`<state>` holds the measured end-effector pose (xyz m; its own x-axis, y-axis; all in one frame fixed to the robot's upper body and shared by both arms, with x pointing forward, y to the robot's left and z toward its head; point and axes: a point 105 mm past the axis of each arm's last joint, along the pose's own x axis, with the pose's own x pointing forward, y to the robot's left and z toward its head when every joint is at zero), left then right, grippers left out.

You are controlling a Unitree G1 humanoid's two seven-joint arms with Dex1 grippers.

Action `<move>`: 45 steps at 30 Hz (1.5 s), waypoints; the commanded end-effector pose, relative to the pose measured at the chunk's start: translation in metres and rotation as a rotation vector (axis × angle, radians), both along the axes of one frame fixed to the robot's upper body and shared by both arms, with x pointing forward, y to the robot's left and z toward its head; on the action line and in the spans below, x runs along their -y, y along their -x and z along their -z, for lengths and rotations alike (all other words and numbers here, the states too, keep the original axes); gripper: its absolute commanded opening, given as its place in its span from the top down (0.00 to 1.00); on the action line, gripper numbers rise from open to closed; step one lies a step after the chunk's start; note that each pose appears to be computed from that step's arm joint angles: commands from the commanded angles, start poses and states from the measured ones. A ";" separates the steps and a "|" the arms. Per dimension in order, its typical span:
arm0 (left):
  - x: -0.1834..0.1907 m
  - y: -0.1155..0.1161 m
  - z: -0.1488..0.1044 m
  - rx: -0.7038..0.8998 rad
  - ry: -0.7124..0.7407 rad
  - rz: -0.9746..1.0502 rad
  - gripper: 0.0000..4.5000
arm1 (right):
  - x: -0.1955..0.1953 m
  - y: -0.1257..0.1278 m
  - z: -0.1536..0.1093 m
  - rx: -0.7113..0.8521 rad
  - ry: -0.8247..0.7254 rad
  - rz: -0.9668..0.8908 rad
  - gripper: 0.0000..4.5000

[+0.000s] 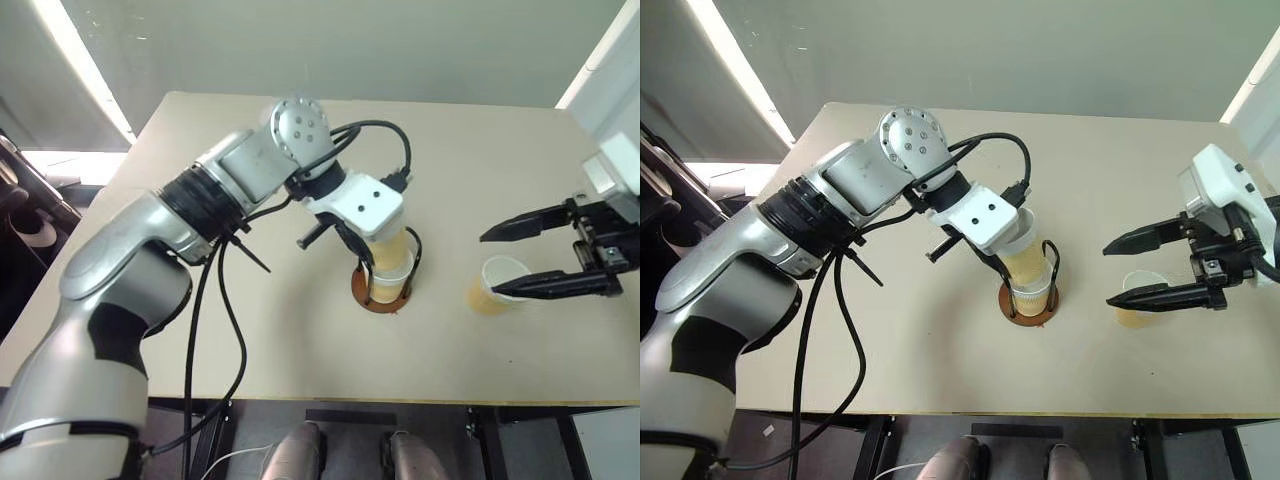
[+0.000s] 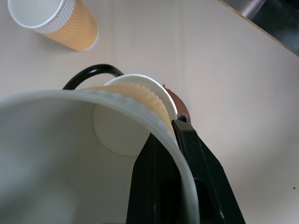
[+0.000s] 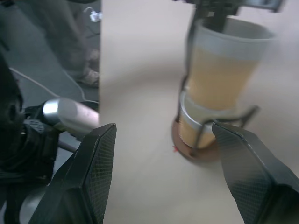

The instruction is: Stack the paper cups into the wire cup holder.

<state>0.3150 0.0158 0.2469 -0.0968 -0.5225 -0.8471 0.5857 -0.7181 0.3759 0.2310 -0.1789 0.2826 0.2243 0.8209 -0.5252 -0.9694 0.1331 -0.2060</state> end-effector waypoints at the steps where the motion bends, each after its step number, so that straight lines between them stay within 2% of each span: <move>1: -0.002 0.002 -0.002 0.009 -0.015 0.035 0.99 | 0.009 0.000 -0.012 0.065 0.023 0.044 0.25; 9: -0.002 0.000 0.002 0.018 -0.025 0.047 0.99 | 0.013 -0.006 -0.015 0.081 0.018 0.130 0.25; 19: 0.001 -0.003 0.005 0.023 -0.026 0.044 0.99 | 0.010 -0.015 -0.031 0.139 -0.080 0.176 0.25; 30: 0.003 -0.003 0.003 0.030 -0.030 0.047 0.99 | 0.000 -0.003 -0.066 0.198 -0.227 0.116 0.25; 40: 0.005 -0.001 0.004 0.046 -0.049 0.062 0.99 | 0.000 -0.001 -0.066 0.191 -0.225 0.130 0.25; 43: 0.009 -0.001 -0.001 0.056 -0.034 0.064 0.85 | 0.001 -0.001 -0.063 0.184 -0.216 0.134 0.25; 45: 0.011 -0.001 -0.006 0.062 -0.021 0.068 0.71 | 0.002 -0.002 -0.062 0.181 -0.213 0.137 0.25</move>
